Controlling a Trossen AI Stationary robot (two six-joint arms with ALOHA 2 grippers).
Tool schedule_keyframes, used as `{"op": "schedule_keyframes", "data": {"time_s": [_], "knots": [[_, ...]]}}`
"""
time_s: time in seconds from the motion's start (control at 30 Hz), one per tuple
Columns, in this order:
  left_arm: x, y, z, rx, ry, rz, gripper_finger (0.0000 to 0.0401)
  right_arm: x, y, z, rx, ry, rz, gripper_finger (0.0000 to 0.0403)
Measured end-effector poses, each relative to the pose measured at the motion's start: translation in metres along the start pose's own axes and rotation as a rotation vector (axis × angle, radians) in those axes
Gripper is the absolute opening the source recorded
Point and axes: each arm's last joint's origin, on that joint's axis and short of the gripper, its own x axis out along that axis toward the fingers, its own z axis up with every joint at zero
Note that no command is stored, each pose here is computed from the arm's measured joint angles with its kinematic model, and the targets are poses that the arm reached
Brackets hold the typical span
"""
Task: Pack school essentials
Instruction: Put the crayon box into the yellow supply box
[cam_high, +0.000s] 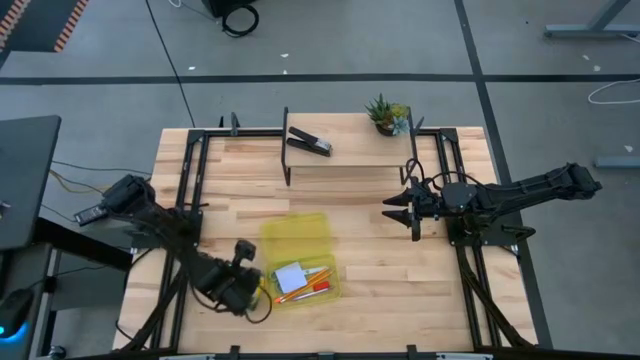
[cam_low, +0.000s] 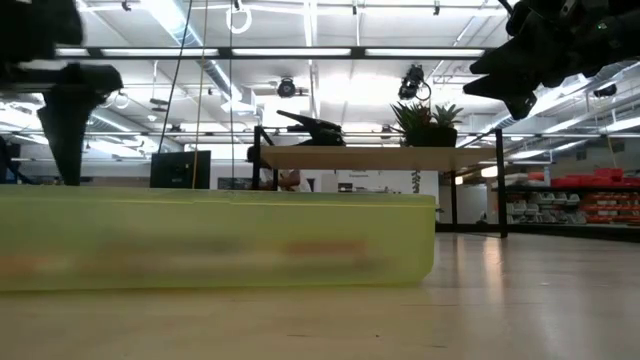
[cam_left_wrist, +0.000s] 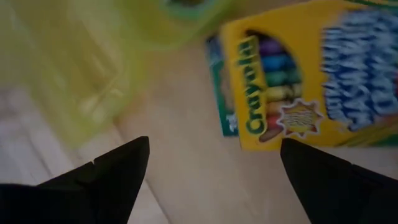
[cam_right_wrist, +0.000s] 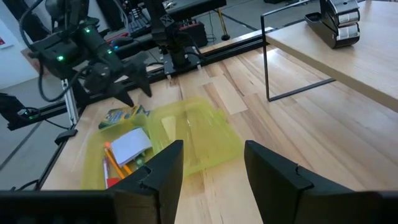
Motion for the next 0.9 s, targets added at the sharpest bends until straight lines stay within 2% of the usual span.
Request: {"op": "schedule_keyframes", "data": {"time_s": [0.17, 0.27, 0.43, 0.5, 0.57, 0.7, 0.8, 0.9], "knots": [[0.004, 0.014, -0.001, -0.226, 0.06, -0.049, 0.0372, 0.0, 0.0, 0.0, 0.0, 0.0, 0.0, 0.0177], [0.0, 0.02, 0.0, -0.331, 0.039, -0.08, 0.0364, 0.0, 0.0, 0.0, 0.0, 0.0, 0.0, 0.0177], [-0.014, 0.024, 0.002, -0.374, -0.058, -0.152, 0.0341, 0.0, 0.0, 0.0, -0.015, 0.0, 0.0, 0.0177], [-0.018, 0.025, 0.002, -0.426, -0.073, -0.192, 0.0334, 0.0, 0.0, 0.0, -0.019, 0.0, 0.0, 0.0177], [-0.021, 0.026, 0.001, -0.574, -0.06, -0.225, 0.0327, 0.0, 0.0, 0.0, -0.019, 0.0, 0.0, 0.0177], [-0.024, 0.024, 0.002, -0.998, 0.026, -0.33, 0.0319, 0.0, 0.0, 0.0, -0.019, 0.0, 0.0, 0.0177], [-0.026, 0.021, 0.007, -1.209, 0.044, -0.401, 0.0318, 0.0, 0.0, 0.0, -0.019, 0.0, 0.0, 0.0177], [-0.026, 0.021, 0.009, -1.417, 0.075, -0.422, 0.0321, 0.0, 0.0, 0.0, -0.02, -0.001, 0.0, 0.0177]]}}
